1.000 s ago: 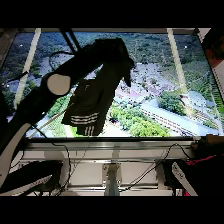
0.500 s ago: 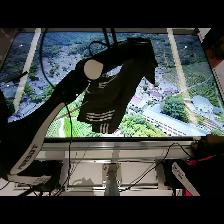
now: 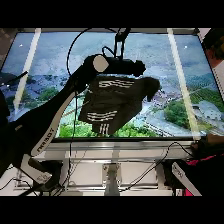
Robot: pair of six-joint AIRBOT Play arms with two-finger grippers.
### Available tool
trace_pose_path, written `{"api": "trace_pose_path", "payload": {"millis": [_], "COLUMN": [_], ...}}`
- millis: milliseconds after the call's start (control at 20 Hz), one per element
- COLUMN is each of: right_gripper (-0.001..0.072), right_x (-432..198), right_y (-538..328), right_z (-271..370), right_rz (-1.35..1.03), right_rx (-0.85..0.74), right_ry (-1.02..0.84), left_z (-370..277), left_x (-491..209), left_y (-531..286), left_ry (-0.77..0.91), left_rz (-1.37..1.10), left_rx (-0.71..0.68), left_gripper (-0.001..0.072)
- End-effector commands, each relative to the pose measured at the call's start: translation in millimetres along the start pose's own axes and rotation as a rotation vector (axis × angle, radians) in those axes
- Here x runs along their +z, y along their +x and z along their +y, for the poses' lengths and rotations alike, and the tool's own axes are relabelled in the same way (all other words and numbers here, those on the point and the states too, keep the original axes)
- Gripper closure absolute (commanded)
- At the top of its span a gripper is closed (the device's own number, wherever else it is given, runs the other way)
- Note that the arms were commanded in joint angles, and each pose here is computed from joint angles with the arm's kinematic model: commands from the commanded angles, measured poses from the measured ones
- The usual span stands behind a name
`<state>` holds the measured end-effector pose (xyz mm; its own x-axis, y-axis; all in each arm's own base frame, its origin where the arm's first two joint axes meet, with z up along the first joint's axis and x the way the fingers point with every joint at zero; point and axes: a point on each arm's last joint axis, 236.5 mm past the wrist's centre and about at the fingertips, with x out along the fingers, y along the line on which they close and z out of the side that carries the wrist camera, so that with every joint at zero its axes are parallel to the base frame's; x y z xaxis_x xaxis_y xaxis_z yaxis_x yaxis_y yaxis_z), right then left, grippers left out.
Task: Fold the clothes and pants, and hang the long-sleeved shirts on hangers.
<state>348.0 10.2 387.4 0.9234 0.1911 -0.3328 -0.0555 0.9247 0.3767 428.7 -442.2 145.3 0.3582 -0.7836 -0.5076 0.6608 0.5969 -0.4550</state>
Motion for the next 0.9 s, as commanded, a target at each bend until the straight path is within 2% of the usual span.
{"api": "trace_pose_path", "payload": {"millis": [0,50,100,150,200,350,500,650,850], "right_gripper": [0.0701,0.0702,0.0702,0.0702,0.0703,0.0706,0.0707,0.0707,0.0708], "right_x": [-1,-2,-5,-10,-17,-54,-107,-189,-297], "right_y": [7,11,17,26,36,70,102,113,106], "right_z": [-5,-8,-11,-16,-22,-37,-36,-50,-40], "right_rz": [0.01,0.02,0.036,0.061,0.099,0.268,0.425,0.617,0.84], "right_rx": [-0.01,-0.012,-0.015,-0.019,-0.023,-0.005,0.106,0.141,0.294], "right_ry": [0.004,0.008,0.013,0.011,-0.005,-0.021,0.044,0.122,0.292], "left_z": [49,61,71,77,81,95,119,144,176], "left_x": [-46,-51,-51,-48,-43,-28,-33,-74,-145], "left_y": [-19,-29,-41,-53,-65,-99,-123,-141,-165], "left_ry": [0.079,0.094,0.098,0.095,0.092,0.097,0.06,-0.019,-0.137], "left_rz": [0.23,0.264,0.284,0.287,0.282,0.257,0.282,0.411,0.536], "left_rx": [0.134,0.173,0.2,0.217,0.229,0.265,0.302,0.32,0.356], "left_gripper": [0.0365,0.0371,0.0438,0.0606,0.0696,0.0698,0.0698,0.0699,0.0699]}}
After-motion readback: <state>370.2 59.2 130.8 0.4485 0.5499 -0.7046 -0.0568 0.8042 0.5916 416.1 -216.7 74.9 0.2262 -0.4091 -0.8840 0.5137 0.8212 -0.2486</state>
